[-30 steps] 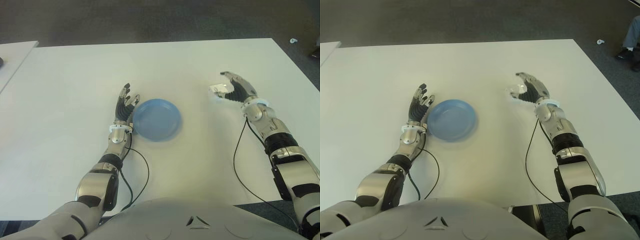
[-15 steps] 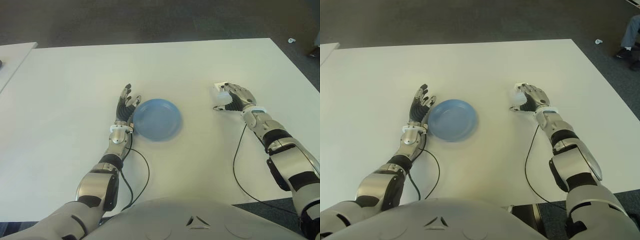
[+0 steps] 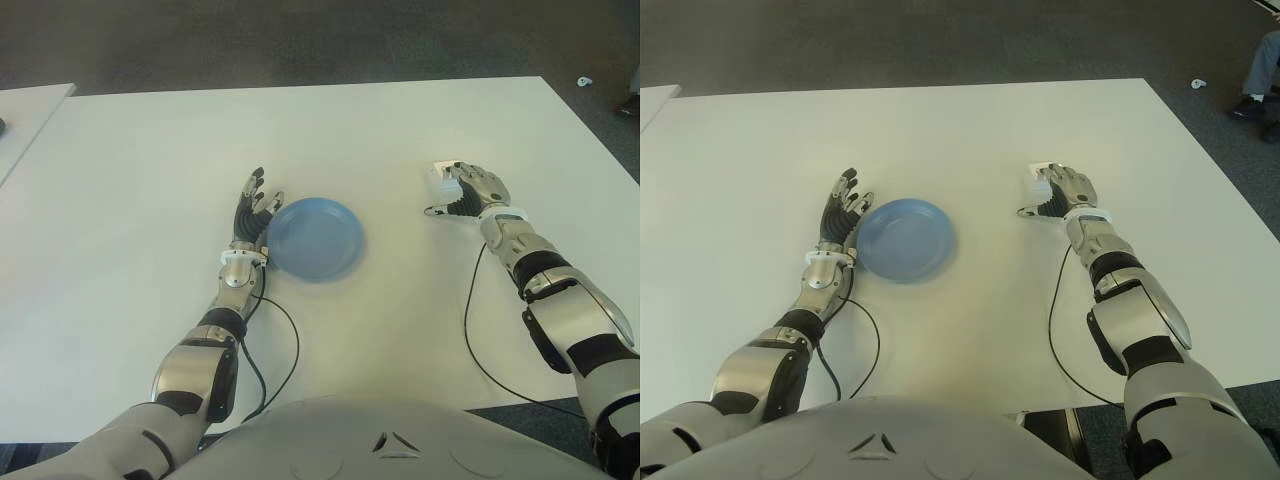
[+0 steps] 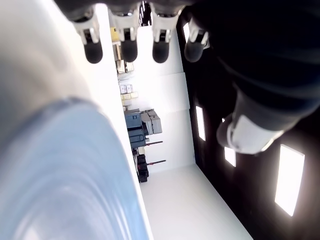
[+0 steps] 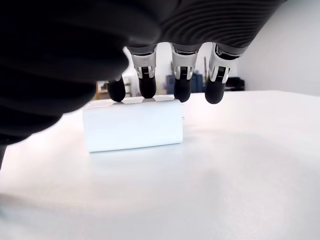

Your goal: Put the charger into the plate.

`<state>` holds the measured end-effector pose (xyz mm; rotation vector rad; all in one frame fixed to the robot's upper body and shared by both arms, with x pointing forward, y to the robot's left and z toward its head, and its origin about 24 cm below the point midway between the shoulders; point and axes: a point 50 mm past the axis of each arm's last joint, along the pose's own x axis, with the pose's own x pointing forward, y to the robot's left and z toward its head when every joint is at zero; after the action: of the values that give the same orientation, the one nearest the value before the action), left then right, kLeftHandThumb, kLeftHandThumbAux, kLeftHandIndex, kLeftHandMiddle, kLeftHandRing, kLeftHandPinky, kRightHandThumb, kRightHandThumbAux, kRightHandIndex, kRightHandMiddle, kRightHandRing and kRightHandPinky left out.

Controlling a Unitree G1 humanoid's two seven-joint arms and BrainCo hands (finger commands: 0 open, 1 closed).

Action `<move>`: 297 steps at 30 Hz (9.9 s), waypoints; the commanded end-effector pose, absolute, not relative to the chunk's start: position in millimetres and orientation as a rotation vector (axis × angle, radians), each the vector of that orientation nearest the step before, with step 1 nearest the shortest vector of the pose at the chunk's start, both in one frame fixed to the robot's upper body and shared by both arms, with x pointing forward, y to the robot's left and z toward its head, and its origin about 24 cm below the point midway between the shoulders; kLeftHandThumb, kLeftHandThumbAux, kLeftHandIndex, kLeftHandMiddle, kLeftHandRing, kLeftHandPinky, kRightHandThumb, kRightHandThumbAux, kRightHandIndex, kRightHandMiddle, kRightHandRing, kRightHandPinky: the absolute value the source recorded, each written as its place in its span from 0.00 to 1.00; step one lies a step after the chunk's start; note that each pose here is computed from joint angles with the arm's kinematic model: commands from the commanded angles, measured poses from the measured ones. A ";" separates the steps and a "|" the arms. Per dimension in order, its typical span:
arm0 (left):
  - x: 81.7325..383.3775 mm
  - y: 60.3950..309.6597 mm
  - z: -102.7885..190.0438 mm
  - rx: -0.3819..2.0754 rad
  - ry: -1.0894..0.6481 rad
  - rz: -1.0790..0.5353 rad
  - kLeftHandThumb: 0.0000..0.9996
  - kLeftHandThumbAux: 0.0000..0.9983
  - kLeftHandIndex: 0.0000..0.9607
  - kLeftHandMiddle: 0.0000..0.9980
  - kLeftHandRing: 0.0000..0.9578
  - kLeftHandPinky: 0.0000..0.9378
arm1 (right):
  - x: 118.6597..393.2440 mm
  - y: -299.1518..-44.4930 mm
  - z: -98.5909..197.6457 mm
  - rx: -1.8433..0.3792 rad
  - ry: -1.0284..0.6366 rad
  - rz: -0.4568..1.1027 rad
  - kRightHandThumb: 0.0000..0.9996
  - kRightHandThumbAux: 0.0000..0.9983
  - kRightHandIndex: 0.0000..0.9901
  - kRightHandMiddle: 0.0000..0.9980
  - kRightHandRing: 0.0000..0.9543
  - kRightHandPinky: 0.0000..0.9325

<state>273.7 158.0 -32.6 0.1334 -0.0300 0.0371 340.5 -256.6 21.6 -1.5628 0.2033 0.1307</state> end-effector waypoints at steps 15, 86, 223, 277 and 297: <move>223.9 151.0 -78.5 0.129 0.178 0.001 0.10 0.64 0.00 0.00 0.00 0.02 | 328.6 -249.5 -2.5 -1.488 0.342 0.288 0.00 0.37 0.00 0.00 0.00 0.00; 226.6 157.4 -74.4 0.185 0.150 -0.017 0.00 0.66 0.00 0.00 0.00 0.00 | 248.9 -202.1 82.2 -1.456 0.018 0.827 0.00 0.35 0.00 0.00 0.00 0.00; 225.8 154.8 -78.7 0.187 0.194 -0.030 0.02 0.61 0.00 0.00 0.00 0.00 | 305.8 -190.2 20.1 -1.557 -0.114 0.372 0.30 0.12 0.00 0.00 0.00 0.00; 228.0 160.6 -81.2 0.215 0.234 -0.020 0.02 0.61 0.00 0.03 0.02 0.03 | 302.1 -165.9 57.3 -1.555 -0.198 0.047 0.28 0.11 0.00 0.00 0.00 0.00; 227.2 159.5 -80.9 0.211 0.225 -0.011 0.04 0.58 0.00 0.02 0.01 0.00 | 309.2 -151.5 32.6 -1.481 0.159 -0.096 0.33 0.10 0.00 0.00 0.00 0.00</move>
<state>273.2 153.2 -33.8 0.1884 -0.0159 -0.0156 308.7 -154.6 37.2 -1.4843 0.1158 -0.0793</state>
